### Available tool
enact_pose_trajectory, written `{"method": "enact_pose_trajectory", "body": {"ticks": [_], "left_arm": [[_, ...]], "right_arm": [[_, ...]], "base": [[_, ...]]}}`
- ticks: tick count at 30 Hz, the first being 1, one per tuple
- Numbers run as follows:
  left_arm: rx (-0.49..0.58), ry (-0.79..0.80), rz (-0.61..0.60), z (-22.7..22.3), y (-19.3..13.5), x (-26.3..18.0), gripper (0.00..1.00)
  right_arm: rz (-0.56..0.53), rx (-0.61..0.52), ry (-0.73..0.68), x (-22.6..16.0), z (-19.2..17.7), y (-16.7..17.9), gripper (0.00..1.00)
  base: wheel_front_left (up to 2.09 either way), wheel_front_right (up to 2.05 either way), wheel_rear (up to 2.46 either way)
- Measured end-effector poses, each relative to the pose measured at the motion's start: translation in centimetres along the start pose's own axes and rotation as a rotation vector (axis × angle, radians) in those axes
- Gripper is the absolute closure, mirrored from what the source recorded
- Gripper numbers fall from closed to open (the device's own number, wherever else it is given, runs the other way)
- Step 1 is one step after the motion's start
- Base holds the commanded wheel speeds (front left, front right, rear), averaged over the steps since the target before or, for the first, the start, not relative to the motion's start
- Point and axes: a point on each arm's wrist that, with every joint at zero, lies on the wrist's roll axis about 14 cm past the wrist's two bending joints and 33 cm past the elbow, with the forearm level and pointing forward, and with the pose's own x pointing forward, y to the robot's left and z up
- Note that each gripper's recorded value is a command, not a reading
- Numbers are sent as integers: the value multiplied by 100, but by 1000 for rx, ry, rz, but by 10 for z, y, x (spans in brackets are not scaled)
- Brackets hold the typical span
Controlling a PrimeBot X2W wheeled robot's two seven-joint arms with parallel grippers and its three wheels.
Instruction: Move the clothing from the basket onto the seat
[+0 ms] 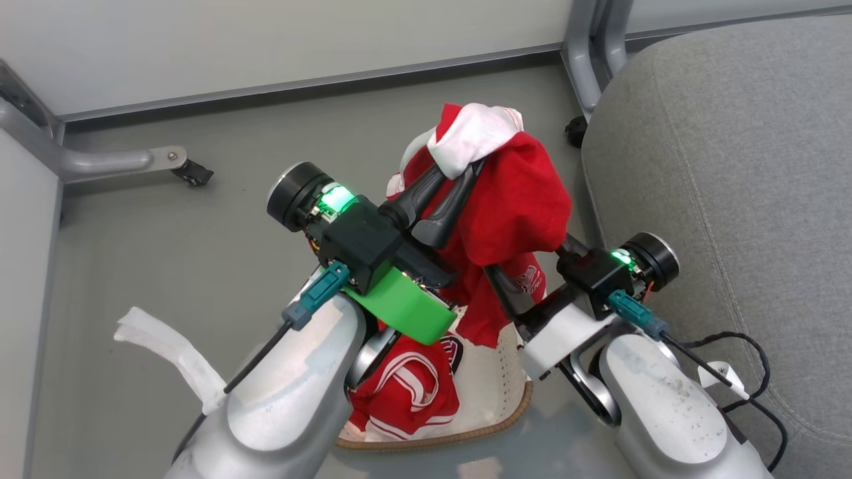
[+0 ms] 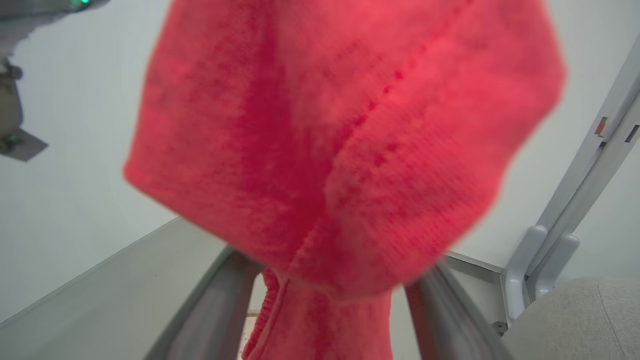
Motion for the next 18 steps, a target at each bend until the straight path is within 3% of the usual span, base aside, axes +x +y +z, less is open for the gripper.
{"method": "enact_pose_trajectory", "body": {"ticks": [1, 18], "left_arm": [[-2, 0, -1, 0, -1, 0, 100], [-7, 11, -1, -5, -1, 0, 100]], "right_arm": [[0, 7, 6, 0, -2, 0, 100], [-15, 48, 4, 1, -3, -3, 100]], "base": [[0, 0, 0], [0, 0, 0]]}}
